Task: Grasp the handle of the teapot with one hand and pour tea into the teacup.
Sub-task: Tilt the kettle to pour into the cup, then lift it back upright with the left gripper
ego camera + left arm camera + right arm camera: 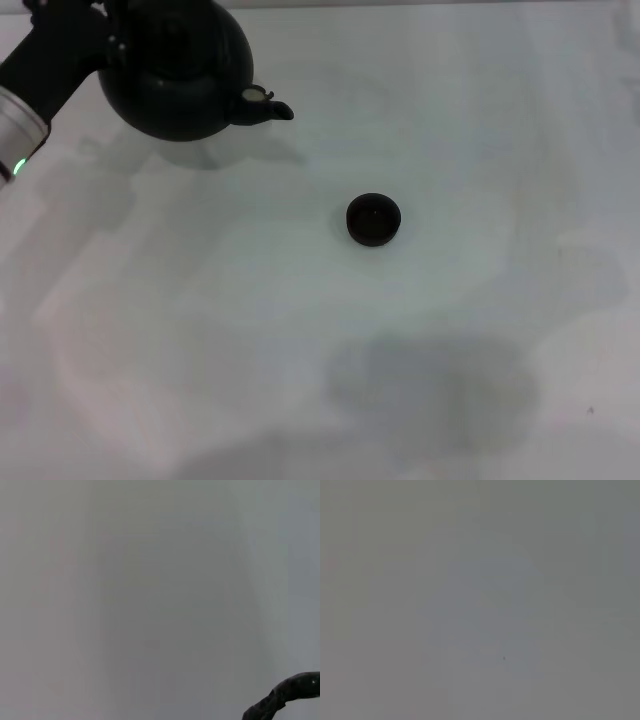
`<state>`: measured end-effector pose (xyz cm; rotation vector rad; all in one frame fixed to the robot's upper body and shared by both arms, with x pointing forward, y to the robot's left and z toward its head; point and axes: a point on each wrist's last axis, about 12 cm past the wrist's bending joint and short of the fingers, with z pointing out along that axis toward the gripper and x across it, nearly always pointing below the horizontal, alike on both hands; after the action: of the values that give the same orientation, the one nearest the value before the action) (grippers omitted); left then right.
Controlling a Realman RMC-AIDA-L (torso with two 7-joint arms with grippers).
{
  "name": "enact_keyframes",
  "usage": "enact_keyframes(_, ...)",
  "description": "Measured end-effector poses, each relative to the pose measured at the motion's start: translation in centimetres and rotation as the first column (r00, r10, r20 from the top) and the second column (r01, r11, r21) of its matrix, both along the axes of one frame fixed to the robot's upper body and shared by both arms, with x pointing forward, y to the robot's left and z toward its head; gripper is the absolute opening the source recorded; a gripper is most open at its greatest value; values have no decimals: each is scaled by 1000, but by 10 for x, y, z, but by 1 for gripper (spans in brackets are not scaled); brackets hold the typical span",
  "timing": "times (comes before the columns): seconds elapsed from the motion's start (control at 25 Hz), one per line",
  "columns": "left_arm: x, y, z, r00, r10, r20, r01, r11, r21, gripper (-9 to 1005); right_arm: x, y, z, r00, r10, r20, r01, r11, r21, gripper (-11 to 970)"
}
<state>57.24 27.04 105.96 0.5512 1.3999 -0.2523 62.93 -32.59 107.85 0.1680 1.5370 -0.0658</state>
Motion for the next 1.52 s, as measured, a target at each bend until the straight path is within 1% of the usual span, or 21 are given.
enact_keyframes(0.16,6,-4,4,999,-41,17,40,997,63,109,-1,0,-1,1000,-1,-3,1,1000,5,704)
enact_keyframes(0.28,12,-13,6,997,-81,17,79,991,112,110,-2,1,-3,1000,-1,-6,1,1000,9,704)
enact_keyframes(0.44,17,-26,7,990,-142,6,140,979,151,110,-7,-2,-7,1000,-9,-14,9,1000,18,704)
enact_keyframes(0.48,17,-26,7,990,-142,6,140,979,151,110,-9,-3,-8,1000,-11,-13,11,1000,28,704)
enact_keyframes(0.52,20,-35,8,985,-175,5,171,969,180,110,-11,-4,-9,1000,-11,-11,12,999,38,704)
enact_keyframes(0.72,28,-48,11,974,-226,22,212,938,273,110,-18,-9,-11,1000,-14,20,13,998,60,704)
enact_keyframes(0.8,29,-50,12,973,-229,22,214,936,281,110,-19,-10,-10,1000,-14,28,12,998,58,704)
enact_keyframes(0.84,34,-54,15,972,-235,22,218,930,296,110,-19,-10,-10,1000,-13,29,11,998,57,703)
enact_keyframes(1.12,45,-63,21,968,-248,29,225,915,335,106,-20,-11,-10,1000,-13,27,11,998,54,703)
enact_keyframes(1.24,47,-69,24,962,-273,31,245,904,349,104,-20,-13,-10,999,-17,29,15,999,50,703)
enact_keyframes(1.52,49,-78,27,955,-294,36,264,899,349,104,-21,-16,-10,999,-22,30,21,999,47,703)
